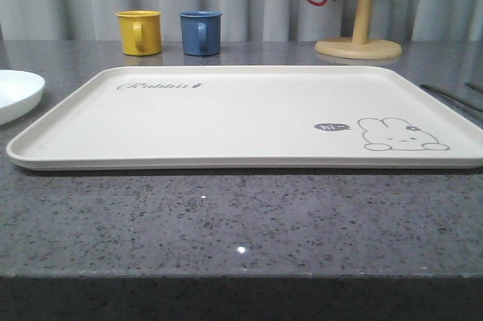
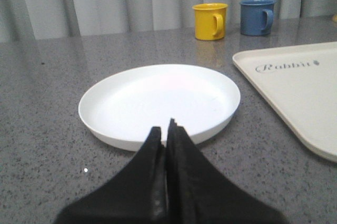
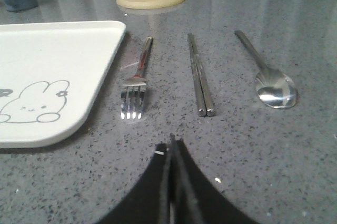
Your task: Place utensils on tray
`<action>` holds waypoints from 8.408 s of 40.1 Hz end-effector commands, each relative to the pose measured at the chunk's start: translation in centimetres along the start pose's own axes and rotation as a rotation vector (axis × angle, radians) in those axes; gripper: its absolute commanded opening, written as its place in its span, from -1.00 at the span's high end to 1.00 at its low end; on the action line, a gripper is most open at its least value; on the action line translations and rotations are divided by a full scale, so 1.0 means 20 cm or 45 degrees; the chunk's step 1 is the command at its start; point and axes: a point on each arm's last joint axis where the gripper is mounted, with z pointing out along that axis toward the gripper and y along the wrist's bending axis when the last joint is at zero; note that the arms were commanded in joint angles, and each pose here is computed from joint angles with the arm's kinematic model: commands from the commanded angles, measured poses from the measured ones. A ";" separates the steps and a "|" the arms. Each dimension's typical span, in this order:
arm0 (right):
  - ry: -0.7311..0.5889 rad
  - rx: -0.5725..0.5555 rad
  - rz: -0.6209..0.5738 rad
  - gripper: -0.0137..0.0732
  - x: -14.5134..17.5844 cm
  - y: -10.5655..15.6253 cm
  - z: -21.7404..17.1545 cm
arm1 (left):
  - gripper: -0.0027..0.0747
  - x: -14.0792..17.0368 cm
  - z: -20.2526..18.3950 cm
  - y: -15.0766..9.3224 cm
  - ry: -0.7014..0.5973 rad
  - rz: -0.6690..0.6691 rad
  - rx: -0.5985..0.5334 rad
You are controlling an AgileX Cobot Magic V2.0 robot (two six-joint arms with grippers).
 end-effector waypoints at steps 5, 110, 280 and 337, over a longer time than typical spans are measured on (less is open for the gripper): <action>-0.327 -0.008 -0.007 0.84 -0.21 0.02 -0.06 | 0.98 -0.23 -0.05 0.03 -0.422 -0.022 -0.067; -0.069 -0.025 -0.015 -0.77 -0.89 0.11 -0.02 | 0.60 -0.40 1.19 -0.23 1.575 0.396 0.447; 0.199 -0.007 -0.013 -0.09 -0.94 0.12 0.19 | 0.98 -0.52 -0.02 0.03 -0.018 0.019 0.093; 1.247 0.022 0.017 0.09 -0.57 0.15 1.25 | 0.98 -0.52 -0.02 0.03 -0.018 0.019 0.093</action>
